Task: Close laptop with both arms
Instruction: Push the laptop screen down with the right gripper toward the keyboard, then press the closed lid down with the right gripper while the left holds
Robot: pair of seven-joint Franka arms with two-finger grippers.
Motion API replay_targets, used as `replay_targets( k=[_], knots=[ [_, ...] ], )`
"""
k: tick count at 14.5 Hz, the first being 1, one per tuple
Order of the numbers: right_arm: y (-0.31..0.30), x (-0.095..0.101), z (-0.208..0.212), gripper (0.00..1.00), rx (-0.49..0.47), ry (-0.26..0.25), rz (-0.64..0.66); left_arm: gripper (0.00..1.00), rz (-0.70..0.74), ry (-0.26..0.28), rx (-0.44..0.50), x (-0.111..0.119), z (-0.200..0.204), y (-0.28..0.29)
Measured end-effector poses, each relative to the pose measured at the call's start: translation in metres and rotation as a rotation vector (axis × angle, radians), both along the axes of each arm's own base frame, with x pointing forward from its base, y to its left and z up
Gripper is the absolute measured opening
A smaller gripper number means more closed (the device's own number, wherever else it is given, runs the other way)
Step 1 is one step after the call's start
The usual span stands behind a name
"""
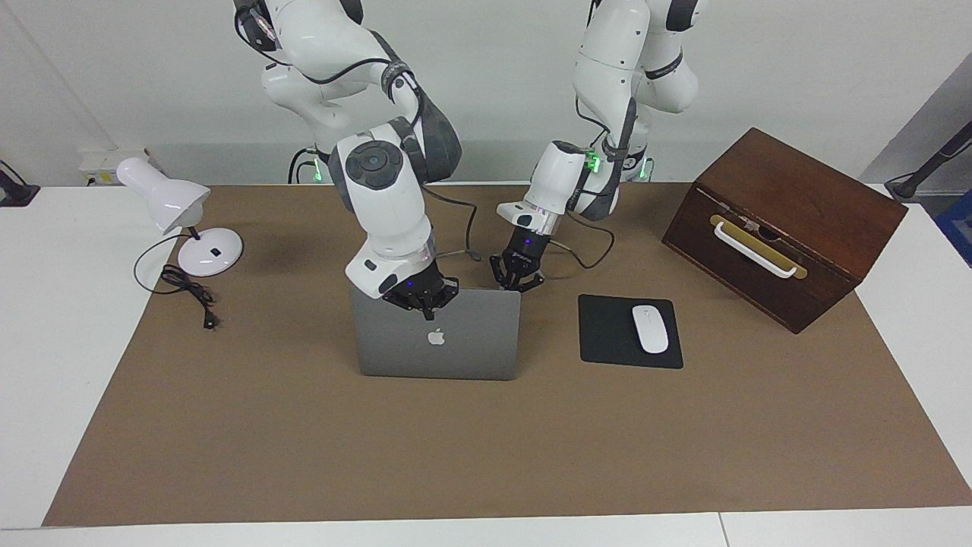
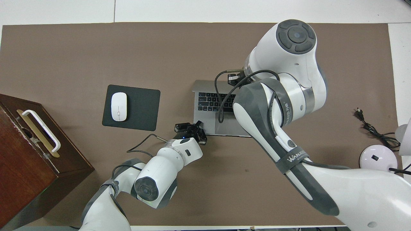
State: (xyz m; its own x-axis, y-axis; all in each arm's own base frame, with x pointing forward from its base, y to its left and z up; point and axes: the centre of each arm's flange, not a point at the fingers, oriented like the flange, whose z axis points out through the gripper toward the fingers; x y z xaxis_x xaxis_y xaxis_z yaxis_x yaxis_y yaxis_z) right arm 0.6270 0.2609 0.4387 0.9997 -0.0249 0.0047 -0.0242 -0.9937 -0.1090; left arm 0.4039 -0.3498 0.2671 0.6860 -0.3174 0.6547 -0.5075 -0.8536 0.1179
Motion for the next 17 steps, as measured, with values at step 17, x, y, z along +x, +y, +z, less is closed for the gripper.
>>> replay_targets(
  k=[17],
  knots=[
    [-0.012, -0.043, -0.069, 0.01, 0.000, -0.026, -0.013, 0.01, -0.016, -0.010, 0.011, 0.000, 0.000, 0.000]
  ],
)
